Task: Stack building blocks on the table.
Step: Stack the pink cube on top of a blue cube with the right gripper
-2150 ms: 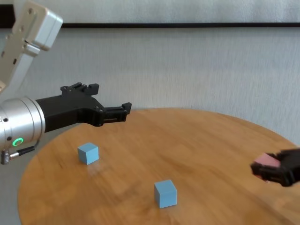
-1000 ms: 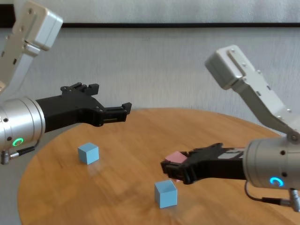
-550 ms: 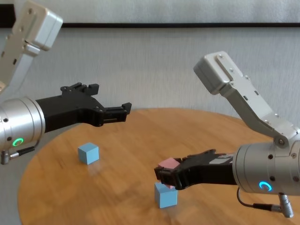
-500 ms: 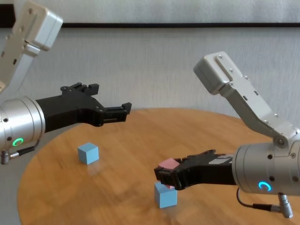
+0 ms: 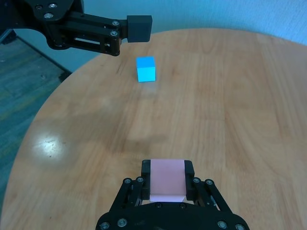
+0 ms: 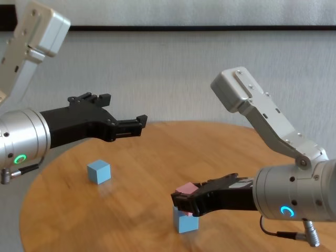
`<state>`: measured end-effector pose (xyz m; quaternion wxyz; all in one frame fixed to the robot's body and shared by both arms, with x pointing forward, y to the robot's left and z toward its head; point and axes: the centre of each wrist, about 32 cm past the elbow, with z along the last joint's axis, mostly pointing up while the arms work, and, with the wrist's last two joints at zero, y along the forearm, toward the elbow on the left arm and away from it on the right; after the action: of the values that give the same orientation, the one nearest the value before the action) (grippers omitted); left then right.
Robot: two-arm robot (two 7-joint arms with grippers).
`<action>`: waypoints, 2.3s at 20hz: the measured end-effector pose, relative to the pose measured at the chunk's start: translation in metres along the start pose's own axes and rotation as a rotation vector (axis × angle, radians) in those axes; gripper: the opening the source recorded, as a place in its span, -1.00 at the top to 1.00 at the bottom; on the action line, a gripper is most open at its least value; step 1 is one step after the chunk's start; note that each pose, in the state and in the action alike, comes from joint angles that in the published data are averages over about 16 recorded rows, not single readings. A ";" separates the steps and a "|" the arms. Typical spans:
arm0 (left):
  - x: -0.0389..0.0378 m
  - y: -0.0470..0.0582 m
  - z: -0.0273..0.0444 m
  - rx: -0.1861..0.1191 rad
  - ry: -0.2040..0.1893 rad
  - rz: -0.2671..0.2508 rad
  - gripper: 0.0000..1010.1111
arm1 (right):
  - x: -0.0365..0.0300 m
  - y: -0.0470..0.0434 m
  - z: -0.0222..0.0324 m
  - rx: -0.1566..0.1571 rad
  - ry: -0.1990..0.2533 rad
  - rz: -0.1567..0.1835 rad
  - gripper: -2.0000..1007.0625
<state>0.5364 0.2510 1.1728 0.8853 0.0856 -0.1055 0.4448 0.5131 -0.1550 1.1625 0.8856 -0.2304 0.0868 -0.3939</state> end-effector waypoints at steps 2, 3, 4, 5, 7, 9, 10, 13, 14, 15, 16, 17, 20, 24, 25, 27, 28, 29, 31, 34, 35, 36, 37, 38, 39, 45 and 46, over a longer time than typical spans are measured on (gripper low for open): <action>0.0000 0.000 0.0000 0.000 0.000 0.000 -0.98 | 0.0001 0.0016 0.0001 -0.001 0.002 -0.002 0.28; 0.0000 0.000 0.0000 0.000 0.000 0.000 -0.98 | 0.0001 0.0023 0.0002 -0.001 0.003 -0.003 0.28; 0.0000 0.000 0.0000 0.000 0.000 0.000 -0.98 | 0.0001 0.0030 0.0003 -0.001 0.004 -0.005 0.28; 0.0000 0.000 0.0000 0.000 0.000 0.000 -0.98 | 0.0001 0.0036 0.0003 -0.001 0.005 -0.006 0.28; 0.0000 0.000 0.0000 0.000 0.000 0.000 -0.98 | 0.0000 0.0045 0.0004 0.000 0.006 -0.008 0.28; 0.0000 0.000 0.0000 0.000 0.000 0.000 -0.98 | -0.0001 0.0051 0.0004 0.002 0.006 -0.009 0.28; 0.0000 0.000 0.0000 0.000 0.000 0.000 -0.98 | -0.0002 0.0053 0.0004 0.002 0.006 -0.009 0.28; 0.0000 0.000 0.0000 0.000 0.000 0.000 -0.98 | -0.0004 0.0056 0.0003 0.004 0.005 -0.010 0.28; 0.0000 0.000 0.0000 0.000 0.000 0.000 -0.98 | -0.0005 0.0056 0.0003 0.005 0.005 -0.010 0.28; 0.0000 0.000 0.0000 0.000 0.000 0.000 -0.98 | -0.0006 0.0057 0.0002 0.005 0.004 -0.010 0.28; 0.0000 0.000 0.0000 0.000 0.000 0.000 -0.98 | -0.0007 0.0057 0.0001 0.006 0.004 -0.010 0.28; 0.0000 0.000 0.0000 0.000 0.000 0.000 -0.98 | -0.0008 0.0057 0.0000 0.007 0.003 -0.010 0.28; 0.0000 0.000 0.0000 0.000 0.000 0.000 -0.98 | -0.0011 0.0059 -0.0004 0.007 0.001 -0.009 0.28; 0.0000 0.000 0.0000 0.000 0.000 0.000 -0.98 | -0.0014 0.0059 -0.0007 0.008 -0.002 -0.007 0.28; 0.0000 0.000 0.0000 0.000 0.000 0.000 -0.98 | -0.0014 0.0059 -0.0008 0.008 -0.003 -0.006 0.28; 0.0000 0.000 0.0000 0.000 0.000 0.000 -0.98 | -0.0016 0.0060 -0.0009 0.008 -0.004 -0.005 0.28; 0.0000 0.000 0.0000 0.000 0.000 0.000 -0.98 | -0.0016 0.0061 -0.0009 0.008 -0.004 -0.005 0.28; 0.0000 0.000 0.0000 0.000 0.000 0.000 -0.98 | -0.0017 0.0062 -0.0010 0.007 -0.005 -0.004 0.28; 0.0000 0.000 0.0000 0.000 0.000 0.000 -0.98 | -0.0019 0.0063 -0.0011 0.007 -0.005 -0.003 0.28; 0.0000 0.000 0.0000 0.000 0.000 0.000 -0.98 | -0.0020 0.0064 -0.0012 0.005 -0.005 -0.001 0.28; 0.0000 0.000 0.0000 0.000 0.000 0.000 -0.98 | -0.0020 0.0064 -0.0012 0.005 -0.005 -0.001 0.28; 0.0000 0.000 0.0000 0.000 0.000 0.000 -0.98 | -0.0021 0.0064 -0.0012 0.004 -0.005 -0.001 0.28; 0.0000 0.000 0.0000 0.000 0.000 0.000 -0.98 | -0.0021 0.0064 -0.0012 0.004 -0.005 -0.001 0.28; 0.0000 0.000 0.0000 0.000 0.000 0.000 -0.98 | -0.0021 0.0064 -0.0013 0.003 -0.004 0.000 0.28; 0.0000 0.000 0.0000 0.000 0.000 0.000 -0.98 | -0.0021 0.0064 -0.0013 0.003 -0.004 0.000 0.28; 0.0000 0.000 0.0000 0.000 0.000 0.000 -0.98 | -0.0022 0.0063 -0.0017 0.001 0.000 -0.001 0.28; 0.0000 0.000 0.0000 0.000 0.000 0.000 -0.98 | -0.0022 0.0062 -0.0017 0.002 0.001 -0.001 0.28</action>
<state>0.5364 0.2510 1.1728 0.8852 0.0856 -0.1055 0.4448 0.5151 -0.1502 1.1580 0.8856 -0.2296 0.0866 -0.3944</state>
